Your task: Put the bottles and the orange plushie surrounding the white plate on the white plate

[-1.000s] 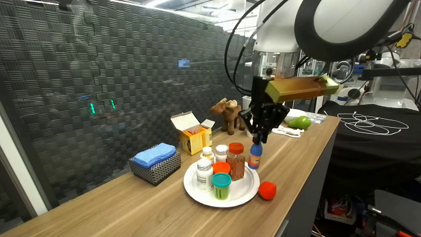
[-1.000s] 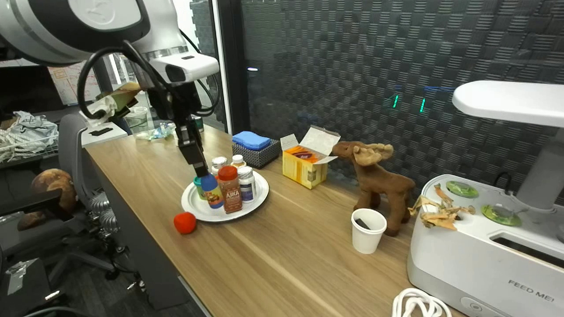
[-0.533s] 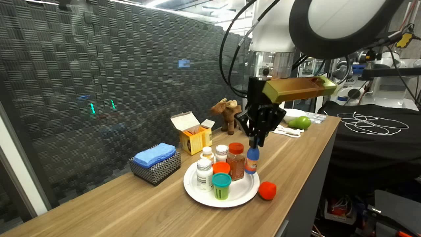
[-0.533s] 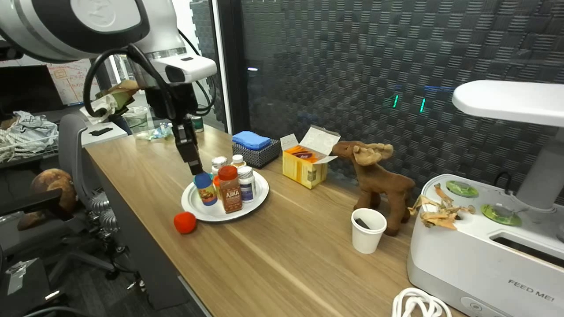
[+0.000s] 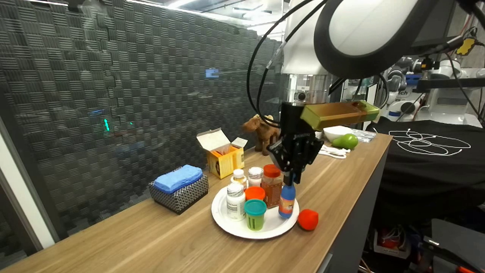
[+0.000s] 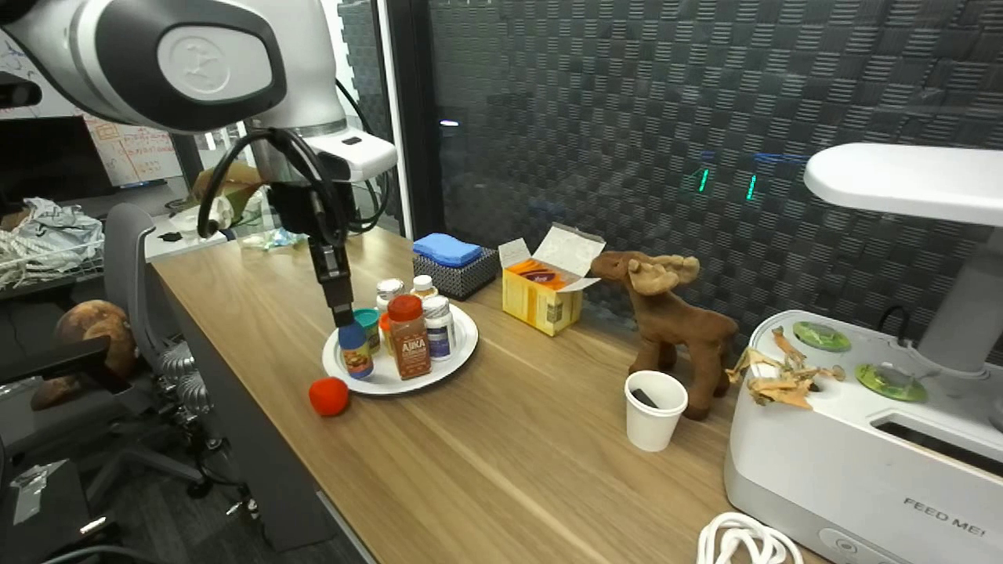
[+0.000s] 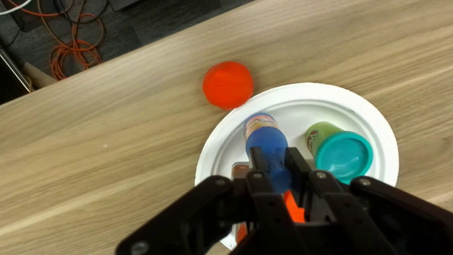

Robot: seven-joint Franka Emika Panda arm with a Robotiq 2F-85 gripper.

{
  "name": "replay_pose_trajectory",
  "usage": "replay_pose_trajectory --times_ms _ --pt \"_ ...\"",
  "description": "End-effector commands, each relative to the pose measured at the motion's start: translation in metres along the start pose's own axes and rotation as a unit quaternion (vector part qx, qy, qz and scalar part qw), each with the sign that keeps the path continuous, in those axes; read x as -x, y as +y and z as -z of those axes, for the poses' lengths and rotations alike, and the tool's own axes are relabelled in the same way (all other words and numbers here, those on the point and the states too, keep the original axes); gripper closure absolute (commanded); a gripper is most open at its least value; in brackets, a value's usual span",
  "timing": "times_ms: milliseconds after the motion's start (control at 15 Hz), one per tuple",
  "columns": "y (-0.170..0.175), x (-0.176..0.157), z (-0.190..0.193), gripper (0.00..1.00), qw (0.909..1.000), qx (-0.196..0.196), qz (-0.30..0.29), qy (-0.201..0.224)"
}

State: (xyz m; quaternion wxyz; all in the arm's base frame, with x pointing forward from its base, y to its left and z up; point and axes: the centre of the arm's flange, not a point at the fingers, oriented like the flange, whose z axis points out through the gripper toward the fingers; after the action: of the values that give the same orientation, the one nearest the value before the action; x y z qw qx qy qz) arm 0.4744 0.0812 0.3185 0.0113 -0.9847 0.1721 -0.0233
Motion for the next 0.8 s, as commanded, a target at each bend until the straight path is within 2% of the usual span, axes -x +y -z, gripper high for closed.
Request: replay_pose_trajectory --times_ms 0,333,733 --pt "-0.009 -0.01 -0.008 0.95 0.9998 -0.008 0.016 -0.004" --pt "-0.019 -0.015 -0.007 0.95 0.9995 -0.007 0.03 0.009" --pt "-0.02 -0.015 -0.016 0.95 0.9976 0.038 0.057 0.014"
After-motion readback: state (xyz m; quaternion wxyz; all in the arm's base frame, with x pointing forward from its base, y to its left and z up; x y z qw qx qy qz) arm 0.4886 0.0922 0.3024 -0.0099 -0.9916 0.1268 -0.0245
